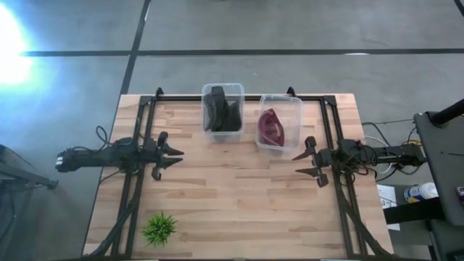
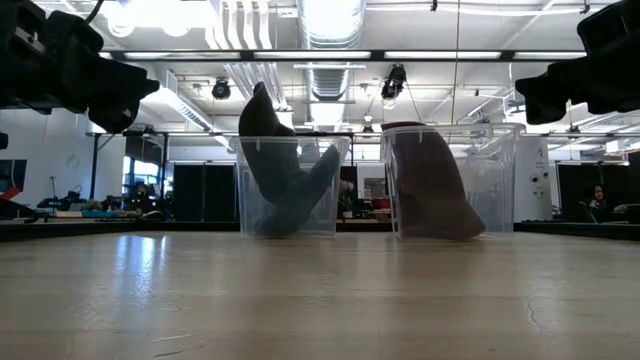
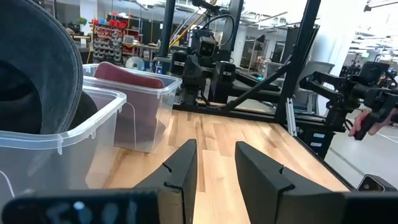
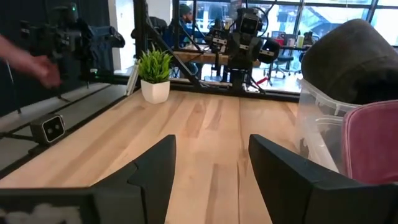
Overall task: Pick & Place hat
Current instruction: Return to Home Position
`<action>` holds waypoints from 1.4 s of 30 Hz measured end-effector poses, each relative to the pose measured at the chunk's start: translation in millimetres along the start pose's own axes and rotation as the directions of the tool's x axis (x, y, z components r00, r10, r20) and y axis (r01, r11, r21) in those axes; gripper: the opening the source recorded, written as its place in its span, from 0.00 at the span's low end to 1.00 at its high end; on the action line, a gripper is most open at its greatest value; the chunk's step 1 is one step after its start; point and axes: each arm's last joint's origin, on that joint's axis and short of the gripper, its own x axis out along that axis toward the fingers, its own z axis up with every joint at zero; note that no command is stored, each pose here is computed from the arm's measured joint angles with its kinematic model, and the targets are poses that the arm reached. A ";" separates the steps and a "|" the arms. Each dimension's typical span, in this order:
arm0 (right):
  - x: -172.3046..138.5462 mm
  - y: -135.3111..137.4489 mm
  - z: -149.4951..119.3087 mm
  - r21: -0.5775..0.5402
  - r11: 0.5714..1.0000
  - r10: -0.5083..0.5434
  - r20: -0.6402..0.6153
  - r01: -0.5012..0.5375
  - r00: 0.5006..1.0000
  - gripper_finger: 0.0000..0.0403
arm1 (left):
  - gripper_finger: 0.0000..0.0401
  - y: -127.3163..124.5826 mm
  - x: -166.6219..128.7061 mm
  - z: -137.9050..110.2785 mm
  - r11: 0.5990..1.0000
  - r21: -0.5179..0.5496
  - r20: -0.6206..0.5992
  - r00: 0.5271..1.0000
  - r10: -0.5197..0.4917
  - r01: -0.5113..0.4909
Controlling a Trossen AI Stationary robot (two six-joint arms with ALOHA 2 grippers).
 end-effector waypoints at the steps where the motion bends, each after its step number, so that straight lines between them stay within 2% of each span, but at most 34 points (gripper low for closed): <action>1: 0.0 0.0 0.0 0.004 1.000 0.000 0.000 0.000 1.000 0.50 | 0.26 0.0 0.0 0.0 1.000 -0.001 0.000 1.000 0.000 0.000; 6: 0.0 0.0 0.1 0.098 0.995 0.001 0.002 -0.001 1.000 0.50 | 0.26 -0.1 0.0 0.1 1.000 -0.002 0.000 1.000 -0.002 0.002; 8: 0.0 -0.2 0.2 0.104 0.995 -0.007 0.002 0.006 1.000 0.50 | 0.26 -0.1 0.0 0.5 1.000 -0.001 0.005 1.000 -0.003 0.003; 17: -0.6 -6.0 0.1 0.093 0.974 -0.207 -0.002 0.206 0.978 0.50 | 0.26 -0.4 0.0 1.3 1.000 -0.001 0.012 1.000 -0.010 0.010; 42: -0.6 -6.0 0.0 0.092 0.974 -0.208 -0.003 0.207 0.978 0.50 | 0.26 -0.2 0.0 1.5 1.000 -0.001 0.015 1.000 -0.004 0.004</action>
